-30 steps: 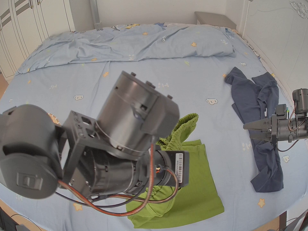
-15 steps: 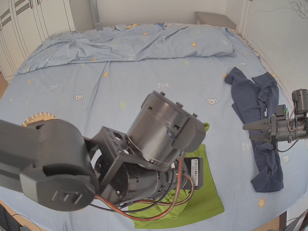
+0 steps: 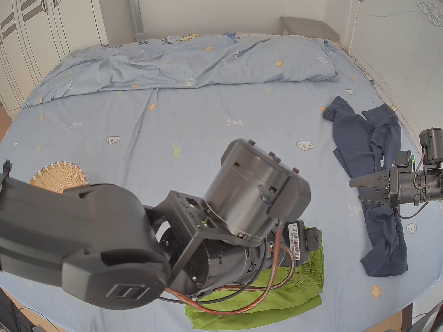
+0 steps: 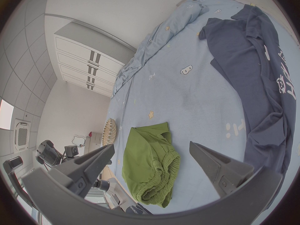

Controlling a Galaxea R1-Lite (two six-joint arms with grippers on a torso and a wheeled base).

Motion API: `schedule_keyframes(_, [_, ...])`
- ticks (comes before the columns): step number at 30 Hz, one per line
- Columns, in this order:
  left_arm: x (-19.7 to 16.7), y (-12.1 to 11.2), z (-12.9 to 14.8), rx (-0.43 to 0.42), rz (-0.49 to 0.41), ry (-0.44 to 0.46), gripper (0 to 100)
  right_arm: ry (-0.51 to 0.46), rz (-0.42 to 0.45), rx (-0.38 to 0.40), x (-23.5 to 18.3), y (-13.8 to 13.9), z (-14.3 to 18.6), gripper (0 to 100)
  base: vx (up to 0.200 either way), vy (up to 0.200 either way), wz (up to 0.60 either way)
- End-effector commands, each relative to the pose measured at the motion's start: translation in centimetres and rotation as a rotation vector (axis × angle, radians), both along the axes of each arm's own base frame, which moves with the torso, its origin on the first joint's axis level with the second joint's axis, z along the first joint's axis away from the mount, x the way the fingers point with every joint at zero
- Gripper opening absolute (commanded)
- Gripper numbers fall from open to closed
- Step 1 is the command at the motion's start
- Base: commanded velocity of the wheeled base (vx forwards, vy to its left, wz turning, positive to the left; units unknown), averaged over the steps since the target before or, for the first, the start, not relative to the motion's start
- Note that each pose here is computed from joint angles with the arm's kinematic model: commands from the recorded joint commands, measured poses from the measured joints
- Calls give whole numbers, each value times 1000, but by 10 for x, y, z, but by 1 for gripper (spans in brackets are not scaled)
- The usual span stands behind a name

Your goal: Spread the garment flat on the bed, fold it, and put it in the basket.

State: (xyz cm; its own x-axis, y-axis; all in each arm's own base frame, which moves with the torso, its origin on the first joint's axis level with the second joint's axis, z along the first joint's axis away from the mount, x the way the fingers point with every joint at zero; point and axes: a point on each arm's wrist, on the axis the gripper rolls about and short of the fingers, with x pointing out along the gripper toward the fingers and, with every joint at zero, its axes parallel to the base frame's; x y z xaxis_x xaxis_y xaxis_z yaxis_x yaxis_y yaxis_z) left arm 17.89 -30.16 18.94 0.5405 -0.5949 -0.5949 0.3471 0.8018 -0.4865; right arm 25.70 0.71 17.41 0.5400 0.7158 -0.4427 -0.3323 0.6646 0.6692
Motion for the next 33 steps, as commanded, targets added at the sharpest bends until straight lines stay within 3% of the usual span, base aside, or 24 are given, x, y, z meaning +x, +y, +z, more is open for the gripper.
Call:
schedule_keyframes(1, [4,3,2,-25,24,20,100,8,11,2,-1,2,-1,100,0,0,0])
schedule_keyframes(4, [28,25,3,-48,89,65,100,25,73,4,-6,19,-3,100,0,0,0])
schedule_keyframes(7, [52,69,14,-135,136,141,100,52,172,-15,-16,47,-9,100,0,0,0])
schedule_keyframes(8, [53,71,14,-140,135,145,100,51,175,-17,-16,48,-9,100,0,0,0])
schedule_keyframes(9, [63,96,17,-189,130,195,100,59,213,-43,-21,63,-13,100,0,0,0])
schedule_keyframes(10, [64,105,15,-200,123,218,100,61,229,-54,-22,69,-15,100,0,0,0])
schedule_keyframes(12, [69,136,-1,-229,109,309,100,62,293,-92,-27,91,-19,100,0,0,0])
schedule_keyframes(16, [73,164,-28,-216,139,366,100,127,373,-123,-23,115,-39,100,0,0,0])
schedule_keyframes(22, [90,168,-73,-152,111,329,100,159,486,-155,-37,146,-49,100,0,0,0])
schedule_keyframes(26, [95,164,-84,-160,98,304,100,214,494,-222,-37,157,-70,100,0,0,0])
schedule_keyframes(33, [99,160,-91,-175,94,286,100,297,513,-258,-52,152,-88,100,0,0,0])
